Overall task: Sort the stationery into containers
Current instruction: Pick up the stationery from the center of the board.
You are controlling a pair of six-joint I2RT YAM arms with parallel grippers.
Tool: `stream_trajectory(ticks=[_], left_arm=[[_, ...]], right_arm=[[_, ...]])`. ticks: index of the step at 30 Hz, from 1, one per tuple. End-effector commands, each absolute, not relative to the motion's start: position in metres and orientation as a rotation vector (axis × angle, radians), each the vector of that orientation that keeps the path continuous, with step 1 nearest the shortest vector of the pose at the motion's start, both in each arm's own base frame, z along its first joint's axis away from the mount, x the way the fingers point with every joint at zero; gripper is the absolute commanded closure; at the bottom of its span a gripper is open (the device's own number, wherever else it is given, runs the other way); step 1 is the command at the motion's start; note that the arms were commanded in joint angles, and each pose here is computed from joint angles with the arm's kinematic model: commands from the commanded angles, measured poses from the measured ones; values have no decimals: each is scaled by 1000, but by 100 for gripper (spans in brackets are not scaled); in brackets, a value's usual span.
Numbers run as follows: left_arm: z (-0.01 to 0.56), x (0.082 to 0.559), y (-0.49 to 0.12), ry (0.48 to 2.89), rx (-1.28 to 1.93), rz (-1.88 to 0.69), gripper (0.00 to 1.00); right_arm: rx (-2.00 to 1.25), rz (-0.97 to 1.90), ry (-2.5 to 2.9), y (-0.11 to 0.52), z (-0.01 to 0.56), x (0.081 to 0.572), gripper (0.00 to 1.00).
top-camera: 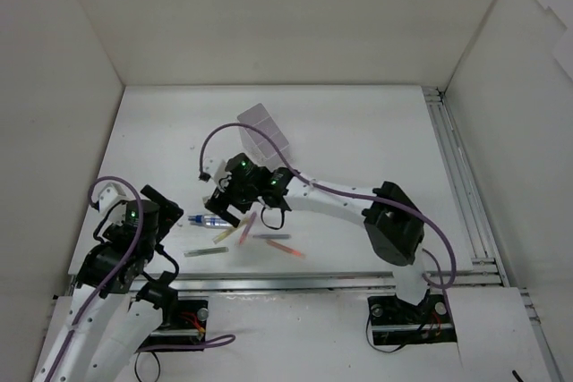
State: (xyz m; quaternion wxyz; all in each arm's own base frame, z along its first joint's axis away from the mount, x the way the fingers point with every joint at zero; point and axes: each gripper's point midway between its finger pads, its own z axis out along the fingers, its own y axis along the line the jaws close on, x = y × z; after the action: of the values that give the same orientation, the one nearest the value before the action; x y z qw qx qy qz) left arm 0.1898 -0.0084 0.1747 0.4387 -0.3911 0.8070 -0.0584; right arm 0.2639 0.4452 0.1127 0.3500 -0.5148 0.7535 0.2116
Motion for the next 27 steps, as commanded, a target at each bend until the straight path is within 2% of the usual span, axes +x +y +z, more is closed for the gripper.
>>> stream_trajectory(ticks=[1, 2, 13, 16, 17, 19, 23, 27], left_arm=[[181, 184, 4, 1952, -1053, -101, 0], [181, 182, 6, 1946, -1065, -95, 0], [189, 171, 16, 1867, -1044, -118, 0], [188, 170, 17, 1870, -1044, -105, 0], [186, 170, 18, 1876, -1045, -95, 0], [186, 170, 18, 1882, -1044, -87, 0], [184, 172, 17, 1898, -1039, -71, 0], [183, 174, 17, 1904, -1035, -62, 0]], right_arm=[[-1332, 564, 1774, 482, 145, 278, 6], [-1344, 578, 1763, 487, 143, 277, 10], [-1405, 660, 1755, 525, 91, 277, 15], [-1410, 662, 1760, 530, 83, 278, 19], [-1411, 665, 1762, 531, 81, 278, 26], [-1415, 671, 1762, 532, 77, 276, 31], [-1429, 672, 1768, 533, 66, 272, 35], [-1444, 668, 1761, 535, 63, 268, 46]])
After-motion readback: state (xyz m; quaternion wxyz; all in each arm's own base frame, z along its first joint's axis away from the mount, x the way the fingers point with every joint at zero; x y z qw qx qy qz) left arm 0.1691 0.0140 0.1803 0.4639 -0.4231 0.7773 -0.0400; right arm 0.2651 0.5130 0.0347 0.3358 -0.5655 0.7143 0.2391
